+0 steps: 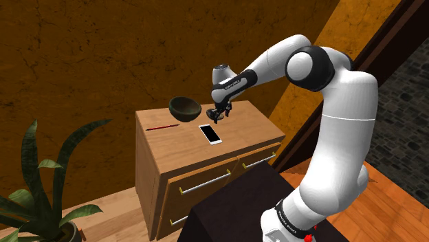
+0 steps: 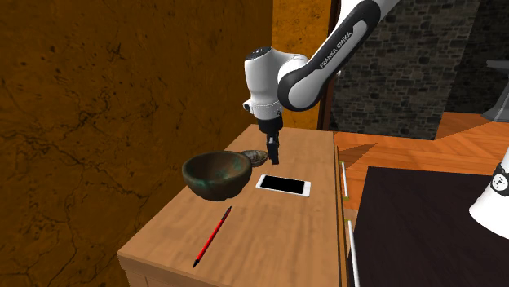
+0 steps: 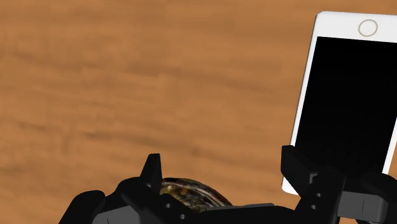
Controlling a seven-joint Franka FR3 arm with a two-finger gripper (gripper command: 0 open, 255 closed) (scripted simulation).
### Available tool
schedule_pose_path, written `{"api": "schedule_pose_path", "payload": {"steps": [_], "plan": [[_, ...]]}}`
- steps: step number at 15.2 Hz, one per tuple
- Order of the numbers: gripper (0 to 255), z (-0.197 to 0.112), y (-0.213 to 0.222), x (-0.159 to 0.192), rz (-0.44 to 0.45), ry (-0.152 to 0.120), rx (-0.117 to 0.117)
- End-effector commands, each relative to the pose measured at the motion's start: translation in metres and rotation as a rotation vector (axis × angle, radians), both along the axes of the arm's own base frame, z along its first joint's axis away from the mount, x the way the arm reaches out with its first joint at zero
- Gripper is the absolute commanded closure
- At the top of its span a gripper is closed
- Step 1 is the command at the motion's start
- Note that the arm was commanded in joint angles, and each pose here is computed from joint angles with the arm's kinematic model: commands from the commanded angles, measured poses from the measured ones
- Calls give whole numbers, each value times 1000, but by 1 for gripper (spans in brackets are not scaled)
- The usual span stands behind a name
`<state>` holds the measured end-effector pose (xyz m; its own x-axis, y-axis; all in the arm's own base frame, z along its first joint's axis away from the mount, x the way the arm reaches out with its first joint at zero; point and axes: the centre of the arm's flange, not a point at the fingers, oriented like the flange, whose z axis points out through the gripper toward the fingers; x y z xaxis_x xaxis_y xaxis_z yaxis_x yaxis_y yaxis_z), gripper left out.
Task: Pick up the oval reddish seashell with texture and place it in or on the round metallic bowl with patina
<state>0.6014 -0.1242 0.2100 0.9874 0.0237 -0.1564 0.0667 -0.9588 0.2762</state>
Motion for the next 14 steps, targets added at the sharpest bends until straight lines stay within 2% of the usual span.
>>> {"api": "schedule_pose_path", "payload": {"steps": [1, 4, 5, 14], "plan": [[0, 0, 0, 0, 0, 0, 0], [0, 0, 0, 0, 0, 0, 0], [255, 0, 0, 0, 0, 0, 0], [255, 0, 0, 0, 0, 0, 0]]}}
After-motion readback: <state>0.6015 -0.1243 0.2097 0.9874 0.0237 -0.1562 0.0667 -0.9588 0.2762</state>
